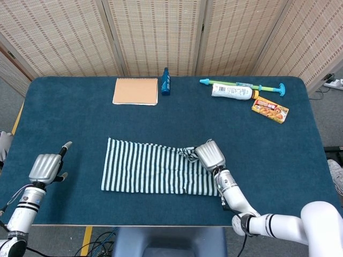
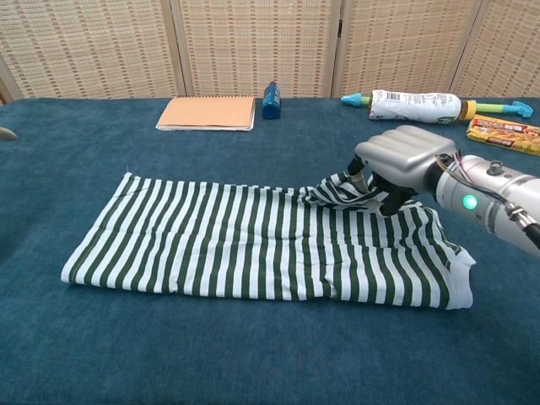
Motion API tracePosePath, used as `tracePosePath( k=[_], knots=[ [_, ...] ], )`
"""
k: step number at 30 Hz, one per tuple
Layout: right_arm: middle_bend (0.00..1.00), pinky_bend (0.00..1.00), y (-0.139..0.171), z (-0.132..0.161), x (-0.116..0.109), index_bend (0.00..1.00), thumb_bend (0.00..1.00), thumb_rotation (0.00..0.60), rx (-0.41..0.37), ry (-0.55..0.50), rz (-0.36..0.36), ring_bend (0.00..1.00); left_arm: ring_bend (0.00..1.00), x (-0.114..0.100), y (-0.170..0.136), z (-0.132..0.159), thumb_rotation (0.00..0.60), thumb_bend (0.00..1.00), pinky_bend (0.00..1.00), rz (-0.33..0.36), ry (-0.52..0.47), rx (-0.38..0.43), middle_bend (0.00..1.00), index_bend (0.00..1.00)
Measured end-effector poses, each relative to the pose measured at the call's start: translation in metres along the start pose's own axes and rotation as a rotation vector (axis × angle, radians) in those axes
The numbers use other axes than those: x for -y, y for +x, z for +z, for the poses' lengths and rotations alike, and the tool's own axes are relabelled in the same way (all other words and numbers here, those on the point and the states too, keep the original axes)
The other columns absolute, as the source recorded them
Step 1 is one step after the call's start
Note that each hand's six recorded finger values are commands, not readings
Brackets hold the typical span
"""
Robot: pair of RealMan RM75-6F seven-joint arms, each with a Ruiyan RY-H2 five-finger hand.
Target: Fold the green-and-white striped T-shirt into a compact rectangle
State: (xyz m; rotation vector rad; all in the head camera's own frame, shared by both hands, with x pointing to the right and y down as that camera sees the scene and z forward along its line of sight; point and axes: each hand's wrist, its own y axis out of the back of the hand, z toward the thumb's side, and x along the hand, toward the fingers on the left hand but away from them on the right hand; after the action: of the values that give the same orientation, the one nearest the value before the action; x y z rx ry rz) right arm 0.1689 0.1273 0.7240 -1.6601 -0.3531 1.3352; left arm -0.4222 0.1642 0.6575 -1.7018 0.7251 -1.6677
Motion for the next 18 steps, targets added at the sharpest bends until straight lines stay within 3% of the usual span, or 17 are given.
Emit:
tracePosePath(
  k=[5,10,14,18],
  knots=[
    [0.95,1.00,0.013,0.004,0.006,0.51,0.44,0.600,-0.022,0.003,0.003,1.00,0.77,0.001,0.000,0.000,0.600,0.27,0.97,-0.002,0.002,0.001,0.86,0.00],
    [0.94,1.00,0.027,0.008,0.009,0.28,0.44,0.600,-0.052,-0.005,0.012,1.00,0.77,0.001,0.000,0.001,0.600,0.27,0.97,-0.004,0.002,0.002,0.86,0.00],
    [0.94,1.00,0.039,0.009,0.012,0.17,0.44,0.600,-0.075,-0.013,0.032,1.00,0.77,0.001,0.000,0.001,0.600,0.27,0.97,-0.005,0.001,0.003,0.86,0.00],
    [0.94,1.00,0.051,0.011,0.008,0.15,0.44,0.600,-0.103,-0.039,0.029,1.00,0.77,0.001,0.000,0.001,0.600,0.27,0.97,-0.008,0.001,0.002,0.86,0.00]
  ],
)
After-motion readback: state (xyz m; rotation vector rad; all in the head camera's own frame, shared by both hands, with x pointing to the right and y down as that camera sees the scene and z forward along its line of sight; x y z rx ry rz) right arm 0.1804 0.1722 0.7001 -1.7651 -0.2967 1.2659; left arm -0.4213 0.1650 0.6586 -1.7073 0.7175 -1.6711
